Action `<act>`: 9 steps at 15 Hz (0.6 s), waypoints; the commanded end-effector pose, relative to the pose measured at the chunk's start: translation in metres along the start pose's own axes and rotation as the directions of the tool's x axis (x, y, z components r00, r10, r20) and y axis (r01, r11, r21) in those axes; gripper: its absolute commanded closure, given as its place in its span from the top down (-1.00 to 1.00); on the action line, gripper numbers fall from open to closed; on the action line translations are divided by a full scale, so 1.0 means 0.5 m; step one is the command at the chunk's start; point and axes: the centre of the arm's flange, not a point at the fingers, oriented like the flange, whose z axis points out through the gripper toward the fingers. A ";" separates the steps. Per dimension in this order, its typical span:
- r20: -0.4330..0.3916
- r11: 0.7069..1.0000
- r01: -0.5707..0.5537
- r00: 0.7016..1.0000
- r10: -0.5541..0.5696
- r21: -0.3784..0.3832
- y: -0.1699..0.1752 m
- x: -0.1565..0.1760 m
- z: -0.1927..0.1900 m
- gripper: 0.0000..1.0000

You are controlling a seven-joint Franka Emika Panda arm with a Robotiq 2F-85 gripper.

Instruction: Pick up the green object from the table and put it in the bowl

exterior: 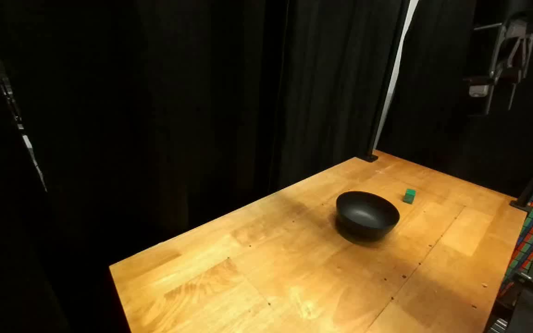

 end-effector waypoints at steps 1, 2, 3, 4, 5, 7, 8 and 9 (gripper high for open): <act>-0.004 1.000 0.000 1.000 0.000 0.001 -0.001 0.000 -0.003 1.00; -0.008 1.000 0.001 1.000 -0.001 0.002 -0.001 0.000 -0.008 1.00; -0.012 1.000 0.001 1.000 -0.001 0.002 -0.001 -0.001 -0.011 1.00; -0.013 1.000 0.001 1.000 -0.001 0.002 -0.001 -0.001 -0.011 1.00; -0.027 1.000 0.003 1.000 -0.003 0.002 0.000 0.003 -0.005 1.00; -0.032 0.997 -0.079 0.996 0.079 0.011 0.050 0.068 0.041 1.00; -0.035 0.987 -0.155 0.987 0.157 0.041 0.095 0.117 0.072 1.00; -0.053 0.976 -0.209 0.976 0.212 0.055 0.125 0.145 0.092 1.00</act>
